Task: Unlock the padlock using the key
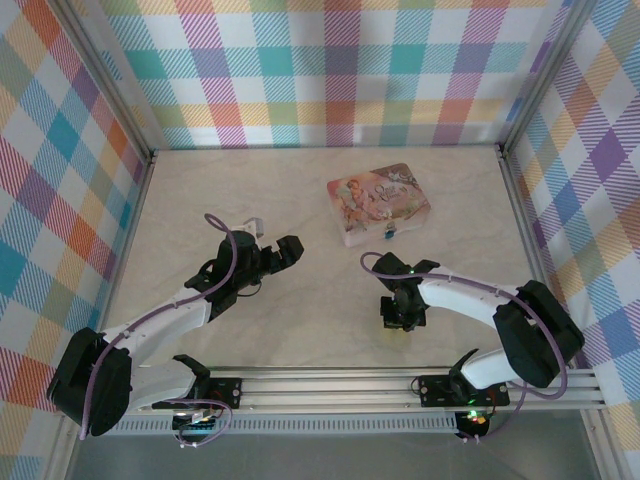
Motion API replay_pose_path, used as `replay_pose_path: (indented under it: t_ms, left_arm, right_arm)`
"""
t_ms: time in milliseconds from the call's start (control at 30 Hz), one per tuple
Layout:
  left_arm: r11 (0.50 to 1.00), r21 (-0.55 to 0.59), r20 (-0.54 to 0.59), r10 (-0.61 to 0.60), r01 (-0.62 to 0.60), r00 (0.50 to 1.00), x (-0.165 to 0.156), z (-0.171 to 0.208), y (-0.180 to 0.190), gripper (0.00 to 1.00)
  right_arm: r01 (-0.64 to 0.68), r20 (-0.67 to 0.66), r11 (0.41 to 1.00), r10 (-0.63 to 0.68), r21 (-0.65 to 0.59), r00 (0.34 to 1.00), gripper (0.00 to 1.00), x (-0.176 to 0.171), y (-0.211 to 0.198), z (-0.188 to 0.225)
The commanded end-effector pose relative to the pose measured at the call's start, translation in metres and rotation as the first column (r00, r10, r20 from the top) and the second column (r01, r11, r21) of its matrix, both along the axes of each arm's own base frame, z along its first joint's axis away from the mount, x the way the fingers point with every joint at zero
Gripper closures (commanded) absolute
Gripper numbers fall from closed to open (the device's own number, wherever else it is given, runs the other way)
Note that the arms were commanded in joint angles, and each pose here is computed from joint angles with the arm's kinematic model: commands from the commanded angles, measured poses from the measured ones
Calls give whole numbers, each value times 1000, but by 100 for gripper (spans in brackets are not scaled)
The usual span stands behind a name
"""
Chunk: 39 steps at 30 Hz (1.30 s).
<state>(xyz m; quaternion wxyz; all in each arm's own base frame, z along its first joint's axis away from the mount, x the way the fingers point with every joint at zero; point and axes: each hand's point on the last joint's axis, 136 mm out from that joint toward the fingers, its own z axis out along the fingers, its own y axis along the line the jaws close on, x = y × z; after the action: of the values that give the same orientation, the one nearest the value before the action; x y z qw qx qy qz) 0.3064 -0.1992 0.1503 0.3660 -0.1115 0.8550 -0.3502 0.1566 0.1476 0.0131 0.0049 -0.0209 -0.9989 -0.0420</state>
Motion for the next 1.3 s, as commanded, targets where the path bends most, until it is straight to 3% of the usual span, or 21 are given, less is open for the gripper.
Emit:
replay_pose_path:
  t_ms: [0,633,933,1267]
  left_arm:
    - [1000,-3,16,-11,11,1000,2,9,-5,0]
    - [1000,-29,32,-3,4,999,2,21,-6,0]
    - [991,-126,24,-37,39,999,2,33,-20,0]
    - [974,-211,-7,-81,78,997,0,44,-35,1]
  right_arm:
    - [13,-17,999,-14,-29,1000,81,-6,-6,-8]
    - [13,10,1000,-14,26,1000,99,-6,-1,-6]
    - [0,153,973,-37,233,988,100,13,29,14]
    - [-74,334,926,-58,370,941,100,38,49,55]
